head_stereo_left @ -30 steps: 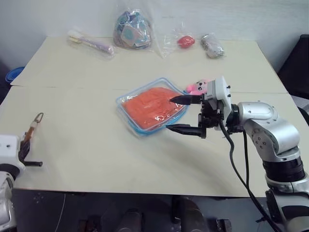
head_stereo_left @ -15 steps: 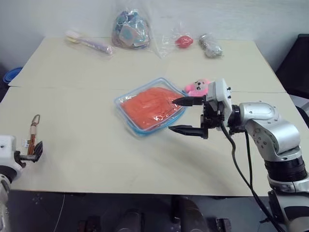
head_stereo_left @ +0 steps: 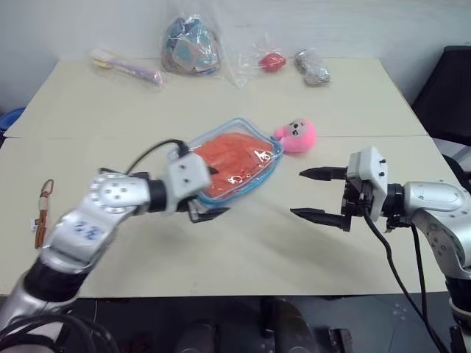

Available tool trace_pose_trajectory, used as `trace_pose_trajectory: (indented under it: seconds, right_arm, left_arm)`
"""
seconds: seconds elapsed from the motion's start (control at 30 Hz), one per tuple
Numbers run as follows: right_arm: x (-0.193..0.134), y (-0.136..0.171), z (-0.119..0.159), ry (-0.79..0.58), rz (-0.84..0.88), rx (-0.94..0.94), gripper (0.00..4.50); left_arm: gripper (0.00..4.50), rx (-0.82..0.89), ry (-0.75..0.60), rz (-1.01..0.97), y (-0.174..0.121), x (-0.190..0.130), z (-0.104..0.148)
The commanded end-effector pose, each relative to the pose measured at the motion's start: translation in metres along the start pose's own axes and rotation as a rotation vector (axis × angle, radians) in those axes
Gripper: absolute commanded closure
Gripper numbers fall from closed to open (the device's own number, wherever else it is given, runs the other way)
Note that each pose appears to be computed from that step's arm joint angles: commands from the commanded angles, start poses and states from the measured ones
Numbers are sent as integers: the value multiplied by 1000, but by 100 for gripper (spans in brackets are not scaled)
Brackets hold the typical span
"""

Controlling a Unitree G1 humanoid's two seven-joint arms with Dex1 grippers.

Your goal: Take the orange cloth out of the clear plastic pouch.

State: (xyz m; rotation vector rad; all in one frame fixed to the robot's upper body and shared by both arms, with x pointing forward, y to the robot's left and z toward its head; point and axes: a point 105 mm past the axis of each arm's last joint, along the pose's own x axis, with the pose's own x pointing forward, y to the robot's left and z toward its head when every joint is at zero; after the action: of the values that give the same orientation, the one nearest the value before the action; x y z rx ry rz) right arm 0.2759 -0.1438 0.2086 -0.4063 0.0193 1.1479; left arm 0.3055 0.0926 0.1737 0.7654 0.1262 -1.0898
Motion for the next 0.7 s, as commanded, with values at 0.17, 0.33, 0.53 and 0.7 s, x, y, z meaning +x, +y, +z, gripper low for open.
trace_pose_trajectory:
  seconds: [0.17,0.33,0.53,0.7]
  right_arm:
    - [-11,9,18,-28,-64,-37,0]
    - [-13,12,17,-24,-79,-26,0]
    - [-12,9,15,-19,-74,-21,0]
    - [-9,5,15,-22,-58,-24,0]
  left_arm:
    - [2,158,169,58,15,33,-22]
    - [2,139,145,64,12,42,-17]
    - [87,87,124,76,9,35,-19]
    - [254,52,121,89,6,24,-23]
